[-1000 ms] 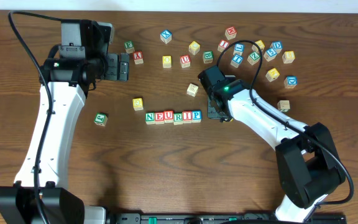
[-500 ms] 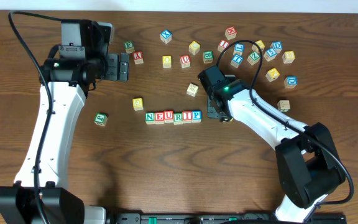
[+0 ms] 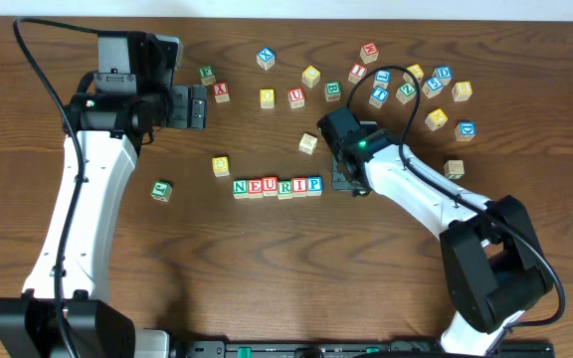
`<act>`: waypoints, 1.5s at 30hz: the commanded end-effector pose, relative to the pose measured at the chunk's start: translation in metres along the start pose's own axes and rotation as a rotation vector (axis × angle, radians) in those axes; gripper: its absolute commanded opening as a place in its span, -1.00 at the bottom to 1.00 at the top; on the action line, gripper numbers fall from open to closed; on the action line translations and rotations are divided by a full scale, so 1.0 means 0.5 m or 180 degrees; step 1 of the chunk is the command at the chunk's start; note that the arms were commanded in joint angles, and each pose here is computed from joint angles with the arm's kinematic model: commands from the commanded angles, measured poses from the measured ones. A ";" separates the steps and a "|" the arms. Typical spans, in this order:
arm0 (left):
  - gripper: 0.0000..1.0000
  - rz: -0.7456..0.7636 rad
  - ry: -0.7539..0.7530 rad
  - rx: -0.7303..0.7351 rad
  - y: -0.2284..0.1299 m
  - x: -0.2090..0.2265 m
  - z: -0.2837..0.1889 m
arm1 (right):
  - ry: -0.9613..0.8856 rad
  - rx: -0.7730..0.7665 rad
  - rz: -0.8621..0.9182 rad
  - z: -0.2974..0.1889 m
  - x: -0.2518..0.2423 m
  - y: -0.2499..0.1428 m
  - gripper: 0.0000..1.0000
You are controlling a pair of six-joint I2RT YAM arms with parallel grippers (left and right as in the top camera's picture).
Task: Spell out NEURIPS
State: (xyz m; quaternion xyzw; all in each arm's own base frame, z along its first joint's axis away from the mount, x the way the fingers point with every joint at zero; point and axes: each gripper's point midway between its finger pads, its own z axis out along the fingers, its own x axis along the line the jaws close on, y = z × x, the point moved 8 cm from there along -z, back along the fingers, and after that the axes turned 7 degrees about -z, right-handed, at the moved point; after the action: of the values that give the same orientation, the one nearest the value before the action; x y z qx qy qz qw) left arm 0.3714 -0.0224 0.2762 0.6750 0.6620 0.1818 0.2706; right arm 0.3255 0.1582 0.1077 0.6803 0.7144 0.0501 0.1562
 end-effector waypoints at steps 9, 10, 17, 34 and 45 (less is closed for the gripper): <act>0.95 0.0035 -0.0017 -0.0093 0.016 -0.001 -0.015 | -0.0063 -0.0078 0.0120 -0.003 -0.014 0.003 -0.98; 0.96 0.0035 -0.0017 -0.0093 0.016 -0.001 -0.015 | -0.0063 -0.0078 0.0121 -0.003 -0.014 0.003 -0.98; 0.95 0.0035 -0.0017 -0.0093 0.016 -0.001 -0.015 | -0.0031 -0.0147 0.0130 -0.003 -0.011 0.010 -0.98; 0.95 0.0035 -0.0017 -0.0093 0.016 -0.001 -0.015 | -0.0034 -0.0141 0.0135 0.008 -0.013 0.001 -0.98; 0.95 0.0034 -0.0017 -0.0093 0.016 -0.001 -0.015 | -0.0025 -0.0168 0.0105 0.008 -0.012 0.004 -0.98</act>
State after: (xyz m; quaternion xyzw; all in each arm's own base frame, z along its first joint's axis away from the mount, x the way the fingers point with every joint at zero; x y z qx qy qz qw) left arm 0.3714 -0.0224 0.2762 0.6750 0.6620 0.1818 0.2706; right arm 0.3297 0.1588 0.1044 0.6832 0.7067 0.0710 0.1698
